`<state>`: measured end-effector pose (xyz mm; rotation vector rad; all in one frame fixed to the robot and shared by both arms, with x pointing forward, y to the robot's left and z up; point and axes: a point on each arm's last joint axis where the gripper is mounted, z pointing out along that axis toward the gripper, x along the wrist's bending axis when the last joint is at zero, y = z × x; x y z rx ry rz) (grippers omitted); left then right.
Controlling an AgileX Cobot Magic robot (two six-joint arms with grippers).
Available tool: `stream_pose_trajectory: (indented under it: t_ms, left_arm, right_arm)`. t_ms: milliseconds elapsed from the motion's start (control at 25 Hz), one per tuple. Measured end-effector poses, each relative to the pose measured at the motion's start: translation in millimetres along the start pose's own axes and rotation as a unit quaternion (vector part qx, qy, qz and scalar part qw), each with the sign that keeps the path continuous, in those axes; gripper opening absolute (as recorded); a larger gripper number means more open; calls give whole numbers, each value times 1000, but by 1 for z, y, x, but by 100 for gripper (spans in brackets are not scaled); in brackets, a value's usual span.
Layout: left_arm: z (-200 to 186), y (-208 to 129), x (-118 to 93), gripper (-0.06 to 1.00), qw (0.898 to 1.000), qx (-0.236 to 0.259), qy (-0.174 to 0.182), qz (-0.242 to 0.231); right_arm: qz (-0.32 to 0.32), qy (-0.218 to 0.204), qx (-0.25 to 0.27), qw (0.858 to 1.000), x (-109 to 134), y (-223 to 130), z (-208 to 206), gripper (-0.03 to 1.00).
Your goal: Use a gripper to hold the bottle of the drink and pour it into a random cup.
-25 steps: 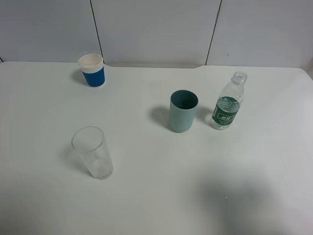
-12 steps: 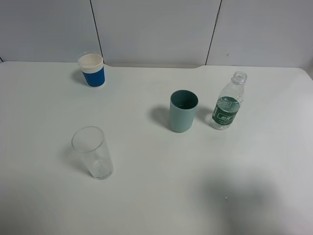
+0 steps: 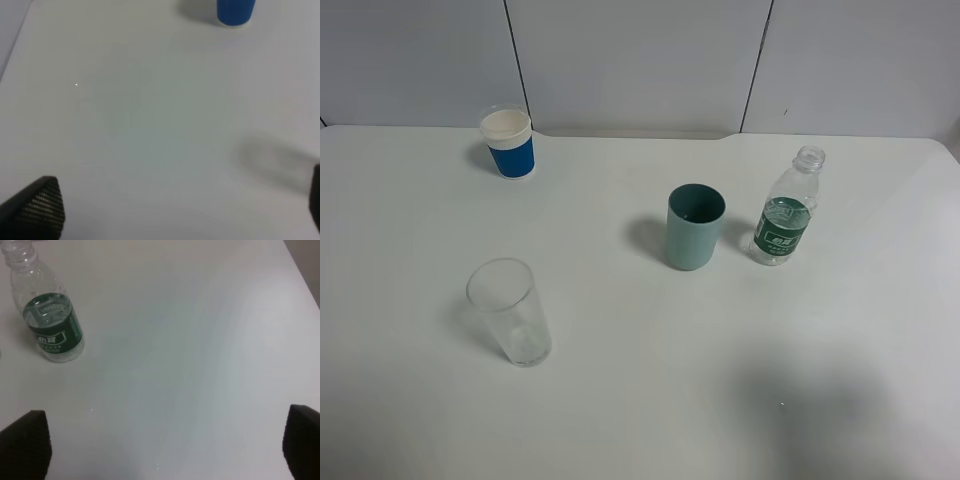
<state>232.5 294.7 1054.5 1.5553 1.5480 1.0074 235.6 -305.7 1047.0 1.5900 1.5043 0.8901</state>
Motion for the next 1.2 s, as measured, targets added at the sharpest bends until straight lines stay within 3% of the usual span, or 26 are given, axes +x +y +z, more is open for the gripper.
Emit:
stream_pose_trajectory:
  t_ms: [1200]
  left_arm:
    - [0, 0, 0, 99, 1000, 0, 0, 0]
  right_arm:
    - [2, 0, 0, 1000, 0, 0, 0, 91]
